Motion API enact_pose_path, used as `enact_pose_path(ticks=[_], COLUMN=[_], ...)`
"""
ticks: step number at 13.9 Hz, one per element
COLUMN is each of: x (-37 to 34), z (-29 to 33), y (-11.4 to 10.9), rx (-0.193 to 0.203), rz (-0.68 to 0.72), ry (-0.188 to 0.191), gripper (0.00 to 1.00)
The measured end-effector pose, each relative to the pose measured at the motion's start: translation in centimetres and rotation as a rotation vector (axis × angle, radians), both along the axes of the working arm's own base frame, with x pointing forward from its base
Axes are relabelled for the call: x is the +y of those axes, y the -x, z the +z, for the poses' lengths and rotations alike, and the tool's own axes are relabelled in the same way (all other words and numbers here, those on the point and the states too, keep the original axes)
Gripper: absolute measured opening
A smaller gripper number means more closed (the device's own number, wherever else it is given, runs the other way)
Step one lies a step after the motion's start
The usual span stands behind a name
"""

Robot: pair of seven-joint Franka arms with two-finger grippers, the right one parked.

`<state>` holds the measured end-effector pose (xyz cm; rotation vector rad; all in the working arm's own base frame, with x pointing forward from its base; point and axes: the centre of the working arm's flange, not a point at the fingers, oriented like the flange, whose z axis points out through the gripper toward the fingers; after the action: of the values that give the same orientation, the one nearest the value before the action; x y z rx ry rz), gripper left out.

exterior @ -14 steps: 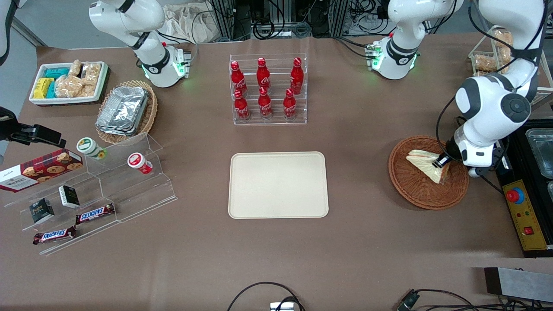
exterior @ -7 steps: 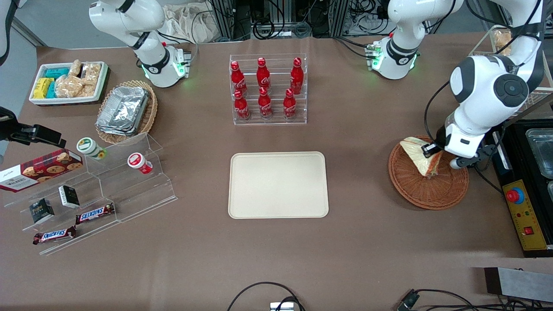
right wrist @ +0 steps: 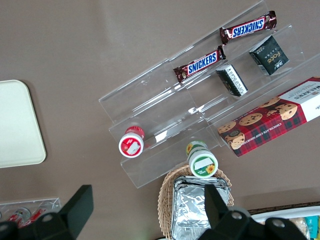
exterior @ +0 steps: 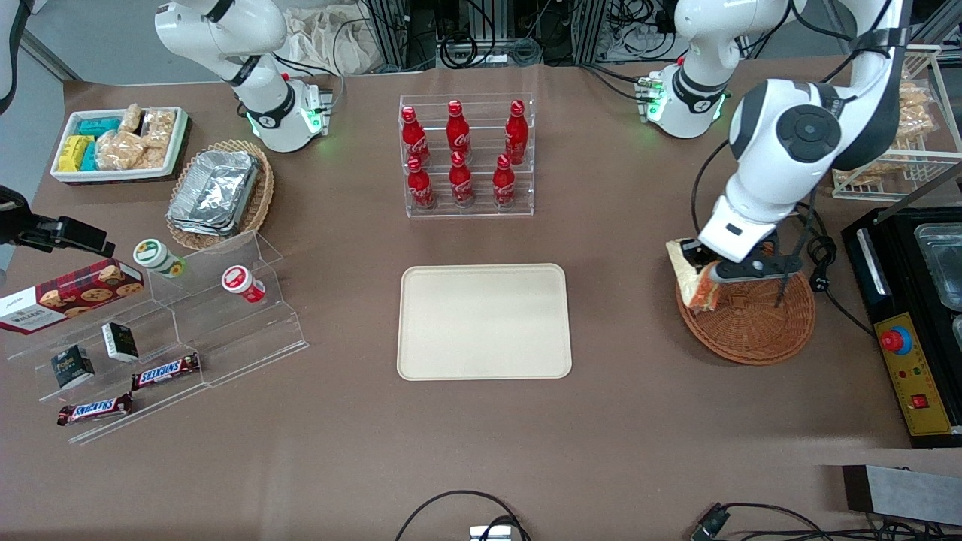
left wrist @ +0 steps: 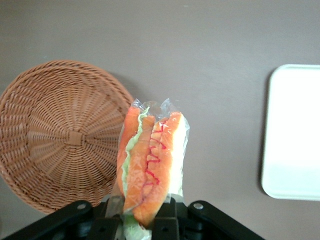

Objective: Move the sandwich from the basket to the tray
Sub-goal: 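Lift the sandwich out of the basket and carry it over the tray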

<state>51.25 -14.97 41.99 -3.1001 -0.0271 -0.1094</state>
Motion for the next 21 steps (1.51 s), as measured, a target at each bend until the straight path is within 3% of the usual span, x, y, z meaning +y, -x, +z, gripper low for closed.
enact_pose_path(ticks=[6, 10, 15, 21], x=[-8.3, -13.6, -19.9, -24.2], z=[1.0, -0.9, -3.2, -8.2], y=[0.9, 0.9, 0.6, 0.5], rx=[0.049, 0.059, 0.041, 0.054], rz=[-0.169, -0.131, -0.058, -0.067], ry=[-0.025, -0.02, -0.023, -0.054], gripper=[0.19, 0.19, 0.19, 0.19])
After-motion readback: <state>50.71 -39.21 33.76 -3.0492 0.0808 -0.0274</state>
